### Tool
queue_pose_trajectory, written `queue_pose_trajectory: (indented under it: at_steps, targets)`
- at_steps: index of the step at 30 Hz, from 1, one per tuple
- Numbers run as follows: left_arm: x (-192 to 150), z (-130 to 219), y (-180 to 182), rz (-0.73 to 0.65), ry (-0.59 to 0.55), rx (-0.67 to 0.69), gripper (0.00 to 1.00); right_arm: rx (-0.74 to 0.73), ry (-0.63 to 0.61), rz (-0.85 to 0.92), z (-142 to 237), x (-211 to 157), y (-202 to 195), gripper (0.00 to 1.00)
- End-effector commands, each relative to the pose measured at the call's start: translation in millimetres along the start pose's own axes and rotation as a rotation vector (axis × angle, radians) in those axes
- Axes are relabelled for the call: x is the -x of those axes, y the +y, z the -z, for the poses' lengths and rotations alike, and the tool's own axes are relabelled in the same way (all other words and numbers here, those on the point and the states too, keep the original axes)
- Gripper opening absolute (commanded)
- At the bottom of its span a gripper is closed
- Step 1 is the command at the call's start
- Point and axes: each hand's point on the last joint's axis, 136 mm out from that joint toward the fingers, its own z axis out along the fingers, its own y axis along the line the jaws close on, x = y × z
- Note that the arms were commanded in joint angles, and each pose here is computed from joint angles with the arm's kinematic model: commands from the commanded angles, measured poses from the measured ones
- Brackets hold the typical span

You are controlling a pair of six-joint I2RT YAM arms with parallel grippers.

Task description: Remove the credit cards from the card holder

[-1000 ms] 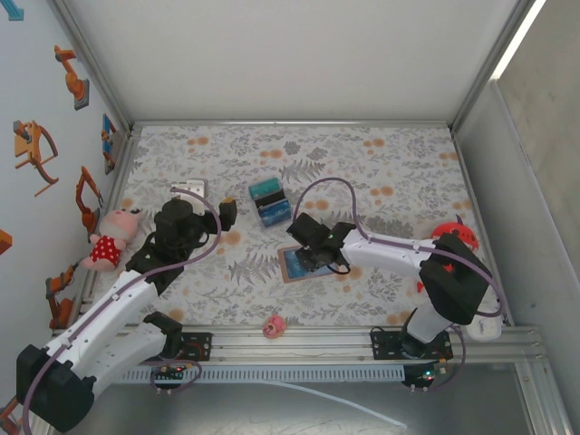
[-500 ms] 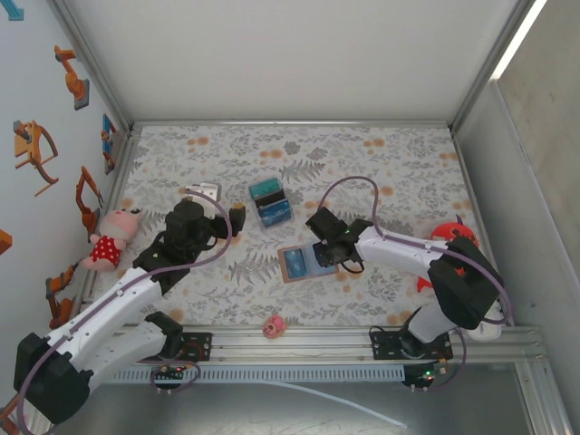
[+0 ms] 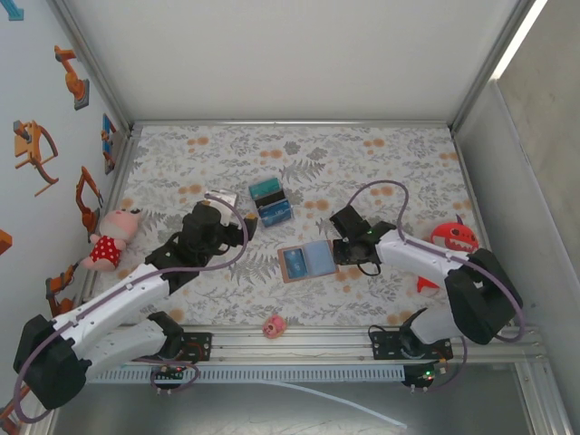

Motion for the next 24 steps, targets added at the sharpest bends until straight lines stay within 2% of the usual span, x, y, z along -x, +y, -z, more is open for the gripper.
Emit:
queue_pose_trajectory:
  at_steps: [1,7,15,24]
  targets:
    - [-4,-3,-8,-0.062,0.000,0.007,0.97,0.019,-0.027,-0.077,9,1,-7,0.31]
    - [-32,-12,-32,-0.103,0.069,-0.033,0.97,0.068,-0.071,-0.110,26,7,-5,0.31]
    - [-70,-31,-63,-0.108,0.158,-0.118,0.97,0.121,-0.072,-0.129,38,13,5,0.30]
    - [-91,-50,-91,-0.097,0.191,-0.207,0.97,0.273,-0.058,-0.150,43,21,36,0.30]
